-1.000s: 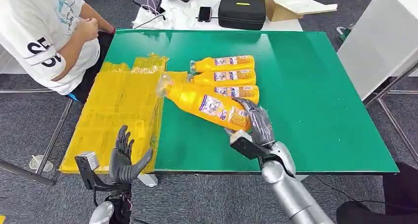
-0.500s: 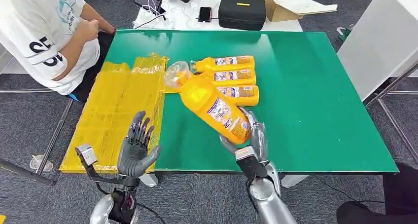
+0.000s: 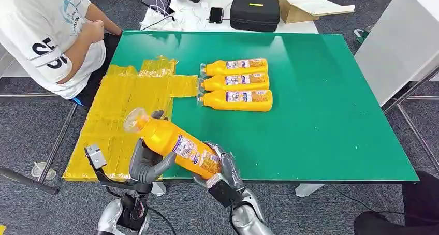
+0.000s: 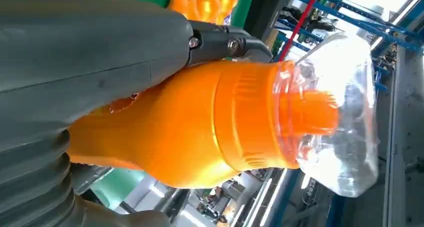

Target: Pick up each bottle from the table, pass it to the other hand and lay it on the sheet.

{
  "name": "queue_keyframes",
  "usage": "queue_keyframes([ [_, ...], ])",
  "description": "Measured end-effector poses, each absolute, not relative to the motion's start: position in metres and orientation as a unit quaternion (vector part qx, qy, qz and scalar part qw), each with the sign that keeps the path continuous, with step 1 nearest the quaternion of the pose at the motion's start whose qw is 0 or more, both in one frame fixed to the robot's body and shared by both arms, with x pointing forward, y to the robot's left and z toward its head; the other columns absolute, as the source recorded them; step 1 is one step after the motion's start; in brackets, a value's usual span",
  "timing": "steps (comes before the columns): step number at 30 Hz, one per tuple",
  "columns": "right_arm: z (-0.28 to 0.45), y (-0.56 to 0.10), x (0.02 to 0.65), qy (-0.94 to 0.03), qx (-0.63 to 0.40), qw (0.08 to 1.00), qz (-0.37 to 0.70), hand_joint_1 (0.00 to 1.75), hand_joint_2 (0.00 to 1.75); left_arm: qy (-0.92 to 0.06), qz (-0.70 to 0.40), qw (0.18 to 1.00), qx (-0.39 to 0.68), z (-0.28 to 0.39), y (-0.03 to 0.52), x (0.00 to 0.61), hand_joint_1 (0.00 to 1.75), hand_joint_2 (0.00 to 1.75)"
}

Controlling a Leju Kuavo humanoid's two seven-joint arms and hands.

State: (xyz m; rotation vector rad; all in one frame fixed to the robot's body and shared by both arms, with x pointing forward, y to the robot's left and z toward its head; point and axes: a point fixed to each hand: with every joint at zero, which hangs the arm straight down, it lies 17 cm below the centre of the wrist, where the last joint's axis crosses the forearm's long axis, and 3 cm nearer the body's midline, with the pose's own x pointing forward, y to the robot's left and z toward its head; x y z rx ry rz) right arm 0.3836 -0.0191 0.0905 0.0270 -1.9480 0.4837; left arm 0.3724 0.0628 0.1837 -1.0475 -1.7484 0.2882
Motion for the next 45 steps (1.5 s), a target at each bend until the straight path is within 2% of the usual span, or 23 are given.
queue_keyframes([
  [12,0.078,0.024,0.37,-0.807,0.01,0.52,0.279,1.75,1.75,-0.716,0.11,0.54,-0.428,0.168,0.061,0.379,0.0,1.75],
  [24,0.065,0.029,0.367,-0.794,0.015,0.532,0.295,1.75,1.75,-0.711,0.091,0.559,-0.416,0.154,0.058,0.381,0.0,1.75],
  [25,0.064,0.029,0.367,-0.793,0.015,0.533,0.296,1.75,1.75,-0.711,0.09,0.56,-0.415,0.152,0.057,0.381,0.21,1.75],
  [26,0.063,0.029,0.366,-0.792,0.015,0.534,0.296,1.75,1.75,-0.711,0.09,0.562,-0.413,0.151,0.057,0.381,1.71,1.75],
  [45,0.057,0.032,0.365,-0.785,0.016,0.541,0.302,1.75,1.75,-0.684,0.133,0.541,-0.472,0.155,0.067,0.376,1.75,1.75],
])
